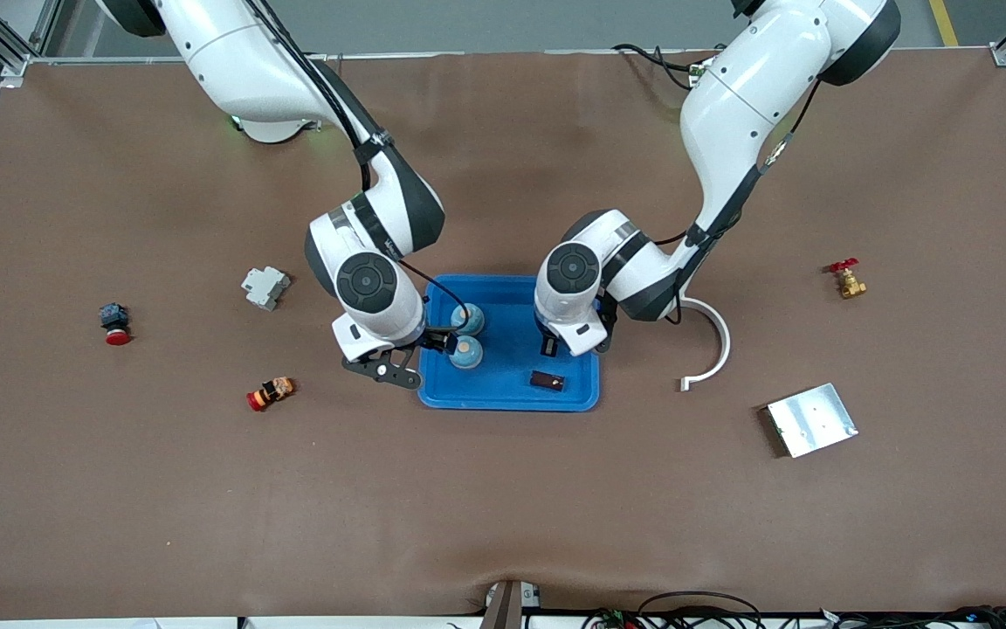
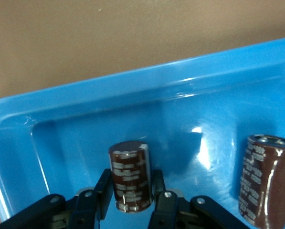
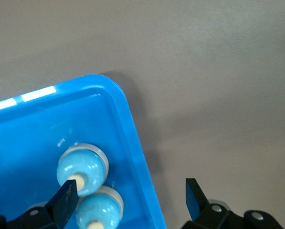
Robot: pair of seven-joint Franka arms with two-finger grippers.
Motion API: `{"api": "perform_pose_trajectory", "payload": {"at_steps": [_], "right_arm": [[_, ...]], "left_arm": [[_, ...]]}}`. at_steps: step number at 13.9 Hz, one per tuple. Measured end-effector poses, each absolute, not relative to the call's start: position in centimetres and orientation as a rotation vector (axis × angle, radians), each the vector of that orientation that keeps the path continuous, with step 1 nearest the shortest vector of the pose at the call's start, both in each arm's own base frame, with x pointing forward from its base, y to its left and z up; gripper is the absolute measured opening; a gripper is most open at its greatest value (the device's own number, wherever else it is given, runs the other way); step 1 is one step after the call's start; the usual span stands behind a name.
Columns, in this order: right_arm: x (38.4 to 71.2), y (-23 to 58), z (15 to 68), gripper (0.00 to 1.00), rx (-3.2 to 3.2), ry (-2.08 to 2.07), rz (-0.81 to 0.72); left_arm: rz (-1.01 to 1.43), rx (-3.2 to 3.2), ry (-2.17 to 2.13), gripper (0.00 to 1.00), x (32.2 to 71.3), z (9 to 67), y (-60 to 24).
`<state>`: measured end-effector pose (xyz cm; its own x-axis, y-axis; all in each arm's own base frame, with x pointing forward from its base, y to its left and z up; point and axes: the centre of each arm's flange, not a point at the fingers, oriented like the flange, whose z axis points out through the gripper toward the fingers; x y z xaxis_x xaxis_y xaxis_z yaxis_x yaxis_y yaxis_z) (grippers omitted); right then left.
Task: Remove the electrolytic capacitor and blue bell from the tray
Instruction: 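Grasp a brown capacitor with the left gripper while the right gripper grasps a bell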
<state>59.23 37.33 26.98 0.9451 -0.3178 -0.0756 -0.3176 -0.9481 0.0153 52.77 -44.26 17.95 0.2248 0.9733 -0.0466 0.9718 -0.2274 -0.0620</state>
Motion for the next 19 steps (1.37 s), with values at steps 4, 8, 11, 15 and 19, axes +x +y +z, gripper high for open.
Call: {"api": "perform_pose_trajectory", "payload": {"at_steps": [4,8,11,15,19], "right_arm": [[59.3,39.0,25.2,1.0,3.104,-0.57,-0.082],[58.6,42.4,23.7,1.0,3.074,-0.67,-0.089],[58.9,42.6,23.0,1.0,3.054,-0.696,-0.101],[58.9,42.2,20.8,1.0,3.032,-0.701,-0.12],[58.7,43.6,21.0,1.0,3.058,-0.687,-0.121]], "left_arm": [[0.111,-2.446,-1.937,0.34,52.8,18.0,-44.2],[0.102,-2.452,-1.944,0.34,53.3,18.5,-44.3],[0.08,-2.424,-1.934,0.34,54.6,20.6,-44.3],[0.057,-2.442,-1.852,0.34,56.1,24.1,-43.7],[0.06,-2.6,-1.55,0.34,56.7,27.0,-42.2]]}}
